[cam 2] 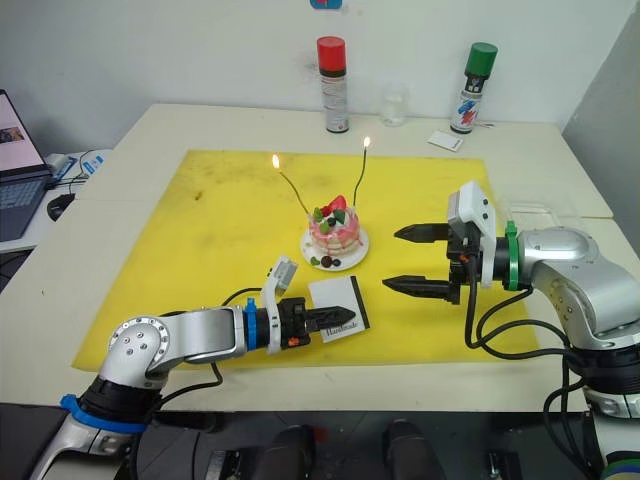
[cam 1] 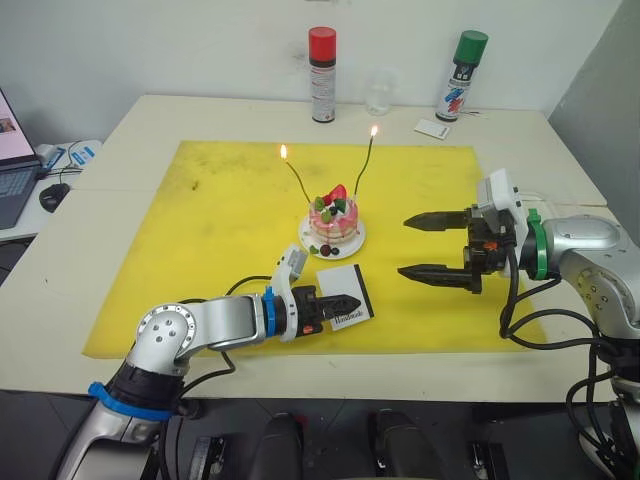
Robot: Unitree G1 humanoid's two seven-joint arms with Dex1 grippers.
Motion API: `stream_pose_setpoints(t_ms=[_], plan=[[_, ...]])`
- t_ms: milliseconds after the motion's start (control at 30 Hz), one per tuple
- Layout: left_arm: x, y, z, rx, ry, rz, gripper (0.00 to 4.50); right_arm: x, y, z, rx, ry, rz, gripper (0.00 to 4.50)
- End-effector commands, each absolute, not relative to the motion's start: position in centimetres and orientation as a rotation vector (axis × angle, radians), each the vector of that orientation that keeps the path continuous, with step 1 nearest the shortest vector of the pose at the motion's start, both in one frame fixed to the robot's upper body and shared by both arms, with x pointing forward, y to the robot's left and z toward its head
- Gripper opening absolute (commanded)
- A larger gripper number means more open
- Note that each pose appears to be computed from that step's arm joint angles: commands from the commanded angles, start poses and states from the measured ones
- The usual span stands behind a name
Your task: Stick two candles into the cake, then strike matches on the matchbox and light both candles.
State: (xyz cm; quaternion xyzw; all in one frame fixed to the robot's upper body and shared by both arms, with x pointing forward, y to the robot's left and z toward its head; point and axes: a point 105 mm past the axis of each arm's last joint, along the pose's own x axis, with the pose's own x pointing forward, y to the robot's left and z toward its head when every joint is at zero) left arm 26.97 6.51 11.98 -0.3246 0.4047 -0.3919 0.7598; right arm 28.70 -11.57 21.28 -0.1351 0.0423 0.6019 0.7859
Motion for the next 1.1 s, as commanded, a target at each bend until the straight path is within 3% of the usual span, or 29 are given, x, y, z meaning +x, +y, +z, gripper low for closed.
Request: stream_pose_setpoints(t_ms=[33, 267, 633, 800, 833, 933, 1033, 1100], plan=[[26.8, 6.6, 12.3, -0.689, 0.923, -0.914, 0.0, 28.0, -11.0, 21.9, -0.296, 0.051, 1.306, 4.46], [27.9, 8.0, 12.1, -0.635, 1.03, -0.916, 0.0, 27.7, -10.6, 21.6, -0.264, 0.036, 1.284, 4.46], [28.6, 10.0, 12.9, -0.565, 1.044, -0.902, 2.97, 27.8, -10.6, 21.1, -0.251, 0.034, 1.265, 4.5], [27.6, 13.6, 14.2, -0.49, 0.988, -0.82, 4.48, 28.1, -11.0, 20.7, -0.26, 0.051, 1.279, 4.5], [27.3, 14.8, 14.7, -0.466, 0.971, -0.791, 4.48, 28.3, -11.2, 20.6, -0.265, 0.056, 1.275, 4.5], [26.9, 17.9, 16.7, -0.283, 0.853, -0.698, 4.48, 29.0, -12.1, 20.2, -0.288, 0.065, 1.246, 4.5], [28.4, 21.5, 23.4, -0.052, 0.421, -0.636, 4.48, 30.3, -14.3, 20.1, -0.293, 0.086, 1.176, 4.5], [27.9, 23.5, 23.7, 0.249, 0.34, -0.62, 4.48, 30.8, -15.6, 20.1, -0.305, 0.102, 1.142, 4.5]])
